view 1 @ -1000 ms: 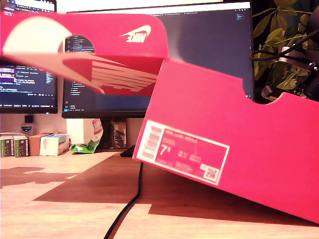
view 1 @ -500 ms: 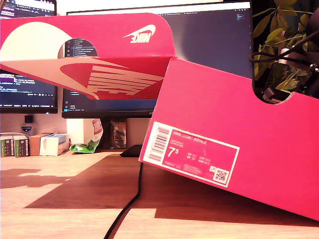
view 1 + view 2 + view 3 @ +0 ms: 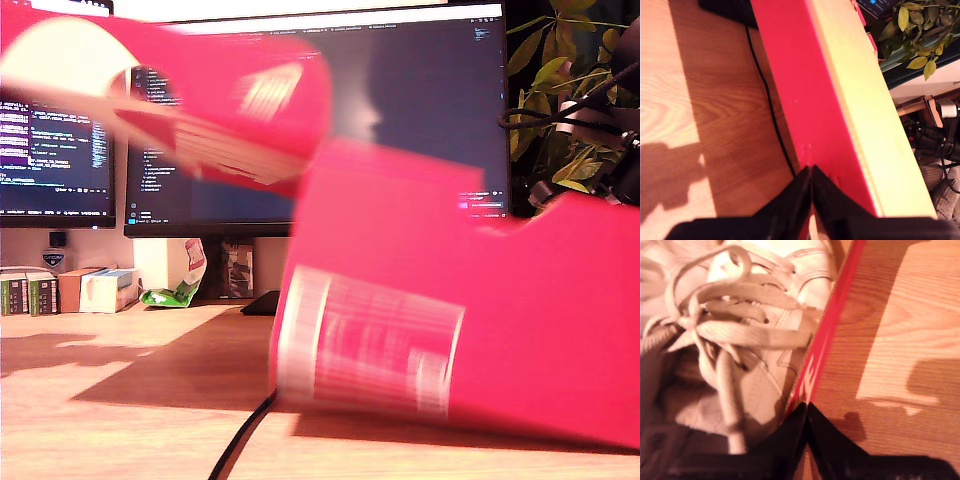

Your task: Close the red shoebox by pushing the lid with your left arm and holding the box in place with your right arm

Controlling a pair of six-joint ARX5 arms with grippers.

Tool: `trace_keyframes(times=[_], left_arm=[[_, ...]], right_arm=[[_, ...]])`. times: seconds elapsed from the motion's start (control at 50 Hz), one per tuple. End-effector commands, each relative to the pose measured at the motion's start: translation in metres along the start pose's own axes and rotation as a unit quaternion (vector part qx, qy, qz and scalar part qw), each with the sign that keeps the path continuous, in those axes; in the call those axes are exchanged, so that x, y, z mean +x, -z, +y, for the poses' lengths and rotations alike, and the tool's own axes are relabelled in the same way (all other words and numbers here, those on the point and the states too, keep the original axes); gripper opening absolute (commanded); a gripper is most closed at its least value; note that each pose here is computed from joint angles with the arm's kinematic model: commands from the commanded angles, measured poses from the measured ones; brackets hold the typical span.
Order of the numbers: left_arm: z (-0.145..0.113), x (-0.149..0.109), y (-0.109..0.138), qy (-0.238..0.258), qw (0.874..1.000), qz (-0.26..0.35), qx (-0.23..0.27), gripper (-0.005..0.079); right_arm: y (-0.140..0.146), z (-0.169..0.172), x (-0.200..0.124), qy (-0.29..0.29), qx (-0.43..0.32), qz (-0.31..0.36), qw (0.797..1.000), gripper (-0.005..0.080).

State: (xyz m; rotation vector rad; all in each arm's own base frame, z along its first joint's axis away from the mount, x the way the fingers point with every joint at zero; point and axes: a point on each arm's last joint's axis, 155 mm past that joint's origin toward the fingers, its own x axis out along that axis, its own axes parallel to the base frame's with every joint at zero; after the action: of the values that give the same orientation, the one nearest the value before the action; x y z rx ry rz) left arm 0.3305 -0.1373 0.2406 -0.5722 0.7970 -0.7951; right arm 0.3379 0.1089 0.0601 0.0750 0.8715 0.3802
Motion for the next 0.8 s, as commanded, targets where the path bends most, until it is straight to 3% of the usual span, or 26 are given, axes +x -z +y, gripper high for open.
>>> trace_keyframes(times=[0.0,0.4,0.78], left_arm=[[-0.006,0.01,0.013,0.016,1.0,0.025,-0.003,-0.0019],[-0.023,0.018,0.018,0.032,0.999,0.041,0.008,-0.0019],[-0.078,0.032,0.014,0.081,0.993,0.055,0.064,-0.0019]], right_arm=[[0.001,0.023,0.004,-0.033,-0.02,0.006,0.999,-0.0012],[-0.001,0.024,0.004,-0.034,-0.021,0.001,0.999,-0.0012],[-0.003,0.024,0.004,-0.034,-0.021,-0.003,0.999,-0.0012]])
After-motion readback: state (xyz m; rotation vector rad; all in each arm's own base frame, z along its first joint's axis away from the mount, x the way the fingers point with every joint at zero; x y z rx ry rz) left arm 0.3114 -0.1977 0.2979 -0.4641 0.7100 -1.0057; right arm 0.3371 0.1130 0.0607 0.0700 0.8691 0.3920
